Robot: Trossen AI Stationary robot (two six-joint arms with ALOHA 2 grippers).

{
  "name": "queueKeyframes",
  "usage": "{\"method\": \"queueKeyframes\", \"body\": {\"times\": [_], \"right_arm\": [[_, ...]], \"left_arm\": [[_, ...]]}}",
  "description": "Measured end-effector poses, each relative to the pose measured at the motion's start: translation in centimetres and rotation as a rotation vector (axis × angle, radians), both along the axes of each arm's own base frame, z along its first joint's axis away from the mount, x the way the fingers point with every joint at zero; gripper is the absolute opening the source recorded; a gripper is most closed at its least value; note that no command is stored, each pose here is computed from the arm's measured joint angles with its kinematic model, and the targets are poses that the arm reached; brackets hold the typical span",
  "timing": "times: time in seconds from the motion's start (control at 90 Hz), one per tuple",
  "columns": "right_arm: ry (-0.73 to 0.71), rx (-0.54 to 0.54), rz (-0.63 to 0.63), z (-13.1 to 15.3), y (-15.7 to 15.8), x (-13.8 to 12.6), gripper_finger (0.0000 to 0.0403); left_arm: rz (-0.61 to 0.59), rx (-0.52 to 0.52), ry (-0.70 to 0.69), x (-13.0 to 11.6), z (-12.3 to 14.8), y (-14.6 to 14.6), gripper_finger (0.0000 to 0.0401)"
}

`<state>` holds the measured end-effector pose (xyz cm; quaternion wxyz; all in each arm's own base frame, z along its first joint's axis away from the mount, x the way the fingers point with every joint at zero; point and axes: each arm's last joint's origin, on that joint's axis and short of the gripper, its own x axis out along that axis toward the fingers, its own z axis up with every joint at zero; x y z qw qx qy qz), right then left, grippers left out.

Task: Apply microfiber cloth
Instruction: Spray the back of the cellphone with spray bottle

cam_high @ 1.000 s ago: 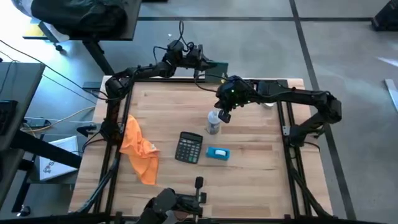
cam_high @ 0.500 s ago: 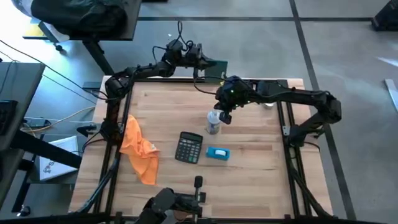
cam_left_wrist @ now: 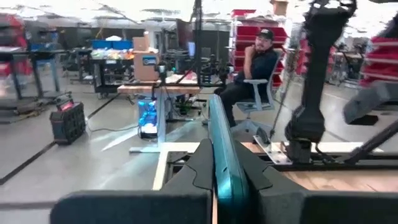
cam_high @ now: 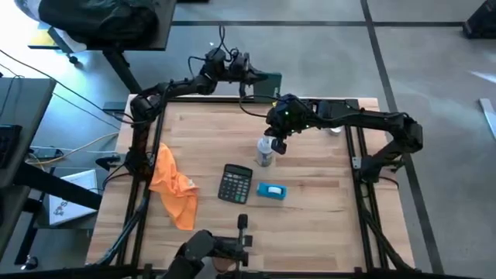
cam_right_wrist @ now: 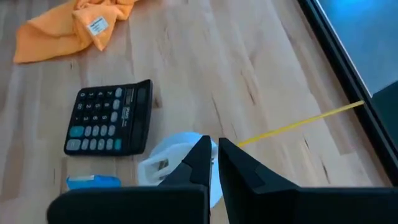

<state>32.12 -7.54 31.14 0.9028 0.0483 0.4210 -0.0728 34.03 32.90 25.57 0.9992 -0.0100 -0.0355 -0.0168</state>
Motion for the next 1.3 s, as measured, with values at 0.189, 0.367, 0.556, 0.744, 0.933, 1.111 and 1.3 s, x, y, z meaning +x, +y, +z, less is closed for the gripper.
{"method": "queueKeyframes", "body": {"times": [0.189, 0.367, 0.556, 0.744, 0.933, 1.111, 1.3], "right_arm": [[0.034, -0.013, 0.008, 0.5, 0.0, -0.2, 0.0000], [0.057, -0.033, 0.015, 1.2, 0.0, -0.4, 0.0000], [0.069, -0.029, -0.001, 1.2, -0.4, -0.6, 0.0000], [0.073, -0.037, 0.015, 1.1, -0.4, -0.6, 0.0000], [0.073, -0.017, 0.026, 0.9, -0.5, -0.4, 0.0000], [0.075, -0.016, 0.027, 0.8, -0.5, -0.3, 0.0000], [0.076, -0.007, 0.022, 0.8, -0.5, -0.3, 0.0000]], "left_arm": [[0.032, -0.031, 0.001, -1.1, 0.0, 1.1, 0.0000], [0.033, -0.032, -0.001, -0.4, 0.0, 0.5, 0.0000], [0.063, 0.030, -0.017, -0.1, 1.1, -1.2, 0.0000], [0.006, 0.067, -0.032, 0.2, 1.7, -2.5, 0.0000], [-0.082, 0.099, -0.051, 0.9, 2.0, -3.5, 0.0000], [-0.112, 0.101, -0.051, 1.1, 2.0, -3.9, 0.0000], [-0.112, 0.101, -0.050, 1.1, 2.0, -3.9, 0.0000]]}}
